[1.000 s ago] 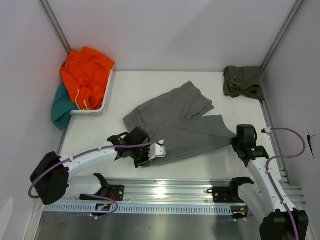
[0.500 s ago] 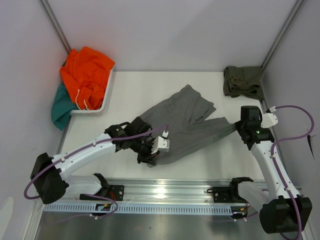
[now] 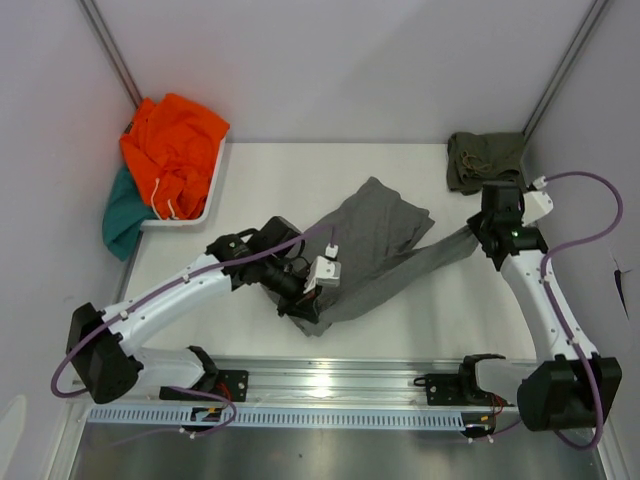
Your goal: Fold and stack the shorts
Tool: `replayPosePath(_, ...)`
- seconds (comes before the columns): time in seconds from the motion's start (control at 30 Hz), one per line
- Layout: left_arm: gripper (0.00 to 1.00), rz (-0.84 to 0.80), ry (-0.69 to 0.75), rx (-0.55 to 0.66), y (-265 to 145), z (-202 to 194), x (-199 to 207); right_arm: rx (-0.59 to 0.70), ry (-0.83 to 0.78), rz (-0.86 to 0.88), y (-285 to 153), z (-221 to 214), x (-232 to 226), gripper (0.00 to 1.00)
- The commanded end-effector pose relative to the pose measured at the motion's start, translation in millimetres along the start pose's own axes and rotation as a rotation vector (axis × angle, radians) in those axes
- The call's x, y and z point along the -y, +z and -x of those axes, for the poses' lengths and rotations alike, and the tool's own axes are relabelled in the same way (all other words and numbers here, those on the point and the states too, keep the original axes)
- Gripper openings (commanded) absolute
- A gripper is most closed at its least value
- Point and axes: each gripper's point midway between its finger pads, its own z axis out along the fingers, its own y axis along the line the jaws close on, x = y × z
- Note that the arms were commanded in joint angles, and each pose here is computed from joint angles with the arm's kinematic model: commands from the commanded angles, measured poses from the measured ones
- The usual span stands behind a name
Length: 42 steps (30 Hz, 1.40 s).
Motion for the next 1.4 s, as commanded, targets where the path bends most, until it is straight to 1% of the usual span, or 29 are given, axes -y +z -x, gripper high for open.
replayPosePath(0.0, 0.01, -0.058, -0.076, 0.057, -8, 7, 2, 0.073, -0.015, 0.076, 9, 21, -43, 0.00)
replayPosePath(0.07, 0.00, -0.042, -0.126, 0.080, -14, 4, -11, 0.077, -0.014, 0.097, 12, 23, -59, 0.00)
replayPosePath(0.1, 0.01, -0.030, -0.155, 0.096, -18, 0, -17, 0.068, -0.027, 0.107, 20, 16, -68, 0.00)
replayPosePath(0.2, 0.01, 0.000, -0.190, 0.121, -25, -6, -29, 0.066, -0.027, 0.148, 31, 12, -92, 0.00)
replayPosePath(0.27, 0.01, 0.016, -0.209, 0.133, -28, -10, -33, 0.069, -0.033, 0.194, 32, 6, -109, 0.00)
replayPosePath(0.3, 0.00, 0.031, -0.223, 0.141, -31, -12, -37, 0.090, -0.033, 0.224, 34, 7, -120, 0.00)
replayPosePath(0.33, 0.00, 0.034, -0.229, 0.150, -34, -13, -38, 0.094, -0.043, 0.243, 32, 1, -129, 0.00)
replayPosePath(0.4, 0.01, 0.045, -0.251, 0.174, -40, -14, -41, 0.123, -0.052, 0.238, 35, 3, -139, 0.00)
replayPosePath(0.5, 0.01, 0.064, -0.274, 0.198, -49, -14, -46, 0.138, -0.049, 0.274, 30, 6, -162, 0.00)
replayPosePath(0.53, 0.01, 0.060, -0.285, 0.205, -51, -15, -45, 0.129, -0.050, 0.296, 30, 2, -169, 0.00)
replayPosePath(0.67, 0.01, 0.074, -0.337, 0.241, -58, -22, -52, 0.168, -0.021, 0.437, 24, 0, -203, 0.00)
replayPosePath(0.83, 0.01, 0.109, -0.404, 0.270, -67, -33, -67, 0.207, 0.002, 0.456, 32, -1, -224, 0.00)
replayPosePath(0.93, 0.01, 0.131, -0.457, 0.282, -74, -42, -78, 0.207, 0.011, 0.481, 44, -11, -236, 0.00)
replayPosePath(1.03, 0.01, 0.152, -0.507, 0.294, -79, -51, -90, 0.199, 0.005, 0.479, 63, -26, -244, 0.00)
replayPosePath(1.07, 0.01, 0.163, -0.521, 0.296, -81, -54, -94, 0.180, -0.006, 0.457, 76, -38, -243, 0.00)
replayPosePath(1.3, 0.01, 0.258, -0.619, 0.219, -83, -84, -123, 0.155, -0.009, 0.438, 110, -73, -248, 0.00)
replayPosePath(1.37, 0.01, 0.294, -0.657, 0.188, -83, -98, -129, 0.153, -0.005, 0.449, 114, -76, -254, 0.00)
